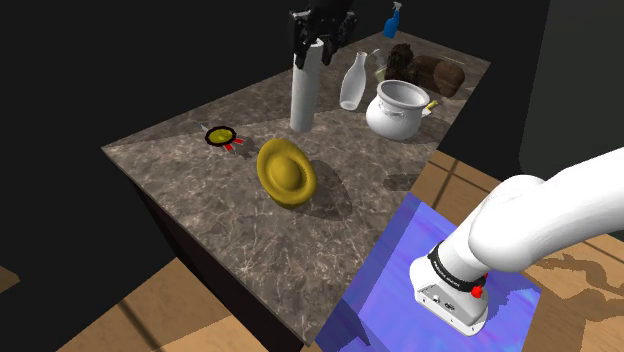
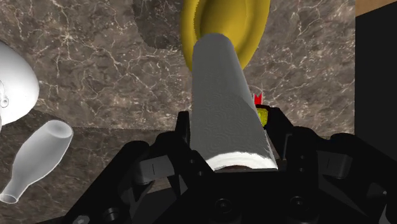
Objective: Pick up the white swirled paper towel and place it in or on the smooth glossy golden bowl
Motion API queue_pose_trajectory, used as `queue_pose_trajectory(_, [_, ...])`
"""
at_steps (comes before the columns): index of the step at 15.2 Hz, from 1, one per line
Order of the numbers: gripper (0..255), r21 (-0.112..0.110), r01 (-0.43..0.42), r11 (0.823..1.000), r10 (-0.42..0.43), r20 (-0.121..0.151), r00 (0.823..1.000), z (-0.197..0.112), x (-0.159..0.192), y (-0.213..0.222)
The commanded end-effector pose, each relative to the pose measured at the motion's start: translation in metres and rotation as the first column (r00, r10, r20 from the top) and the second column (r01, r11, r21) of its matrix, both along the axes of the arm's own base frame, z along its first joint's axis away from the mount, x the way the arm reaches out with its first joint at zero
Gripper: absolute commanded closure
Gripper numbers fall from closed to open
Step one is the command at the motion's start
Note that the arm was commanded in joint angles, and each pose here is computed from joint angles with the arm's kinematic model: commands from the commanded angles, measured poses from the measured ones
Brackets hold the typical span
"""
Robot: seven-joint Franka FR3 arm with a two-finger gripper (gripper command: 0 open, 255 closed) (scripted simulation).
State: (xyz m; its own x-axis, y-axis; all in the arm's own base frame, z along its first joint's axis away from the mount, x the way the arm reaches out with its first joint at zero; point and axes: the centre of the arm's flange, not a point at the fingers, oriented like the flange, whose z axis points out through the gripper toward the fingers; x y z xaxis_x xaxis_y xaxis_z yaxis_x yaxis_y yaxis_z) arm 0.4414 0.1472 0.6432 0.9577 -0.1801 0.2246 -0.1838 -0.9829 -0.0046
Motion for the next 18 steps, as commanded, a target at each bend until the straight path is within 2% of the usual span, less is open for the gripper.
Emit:
queue_pose_trajectory(1, [255,0.001,0.001,1.0,-0.001,0.0,1.0,0.005,0.009,0.019])
queue_pose_trajectory(18, [255,0.001,0.001,1.0,-0.001,0.0,1.0,-0.085,0.009,0.019])
